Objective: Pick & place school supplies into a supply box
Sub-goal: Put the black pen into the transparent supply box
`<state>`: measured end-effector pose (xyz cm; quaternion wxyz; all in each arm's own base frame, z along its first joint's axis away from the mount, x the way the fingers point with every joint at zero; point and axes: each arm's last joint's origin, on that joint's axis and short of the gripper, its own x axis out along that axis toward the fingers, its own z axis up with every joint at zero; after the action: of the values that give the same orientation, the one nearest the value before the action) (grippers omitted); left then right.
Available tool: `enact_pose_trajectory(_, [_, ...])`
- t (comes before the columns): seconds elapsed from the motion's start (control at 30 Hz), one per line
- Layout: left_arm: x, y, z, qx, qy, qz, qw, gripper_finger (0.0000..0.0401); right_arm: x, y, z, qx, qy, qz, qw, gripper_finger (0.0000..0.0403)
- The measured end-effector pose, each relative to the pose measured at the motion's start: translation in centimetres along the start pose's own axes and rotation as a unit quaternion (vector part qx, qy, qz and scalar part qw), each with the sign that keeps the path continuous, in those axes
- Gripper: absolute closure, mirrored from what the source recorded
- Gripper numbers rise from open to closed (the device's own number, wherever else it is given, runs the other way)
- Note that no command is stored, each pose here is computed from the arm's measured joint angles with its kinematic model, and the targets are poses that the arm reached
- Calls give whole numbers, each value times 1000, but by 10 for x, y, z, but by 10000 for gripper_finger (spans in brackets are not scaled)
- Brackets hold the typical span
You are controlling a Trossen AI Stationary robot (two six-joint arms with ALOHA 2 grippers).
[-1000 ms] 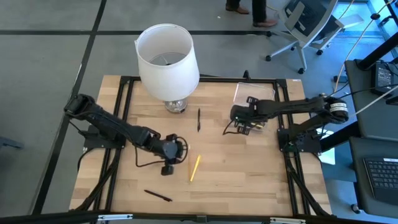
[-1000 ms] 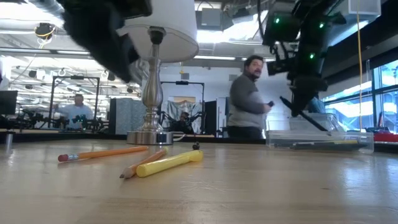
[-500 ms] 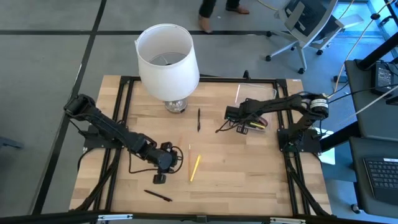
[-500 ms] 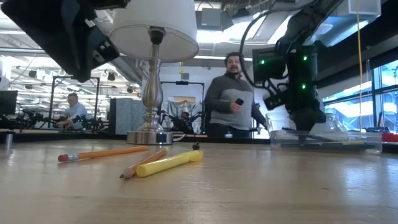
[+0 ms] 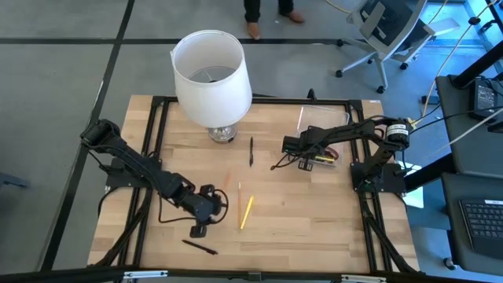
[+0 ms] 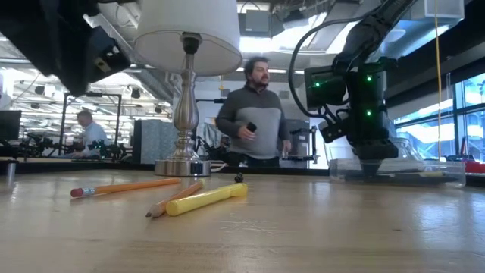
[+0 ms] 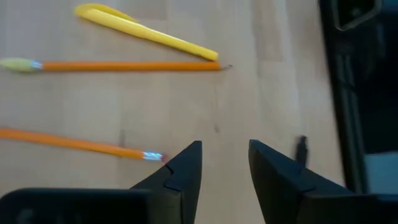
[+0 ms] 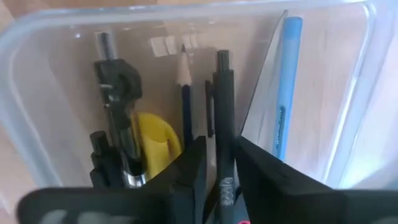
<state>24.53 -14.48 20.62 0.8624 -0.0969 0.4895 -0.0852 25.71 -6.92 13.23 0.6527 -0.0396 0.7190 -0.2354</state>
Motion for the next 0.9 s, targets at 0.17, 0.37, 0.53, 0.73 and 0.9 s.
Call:
enact_pose_trajectory(0.17, [2, -7, -5, 18, 18, -24, 999, 266, 0, 0, 0, 13, 0, 0, 1000, 276])
enact_pose_trajectory(0.37, [23, -27, -18, 42, 45, -51, 997, 265, 0, 0, 1, 27, -3, 0, 1000, 265])
enact_pose_trajectory(0.53, [40, -47, -27, 50, 45, -68, 995, 265, 0, 0, 1, 28, -3, 0, 1000, 264])
enact_pose_trajectory(0.73, [61, -70, -36, 70, 79, -56, 993, 276, 0, 0, 1, 45, -4, 0, 999, 264])
enact_pose_trajectory(0.9, [77, -76, -43, 85, 140, 21, 986, 284, 0, 0, 1, 53, -4, 0, 999, 264])
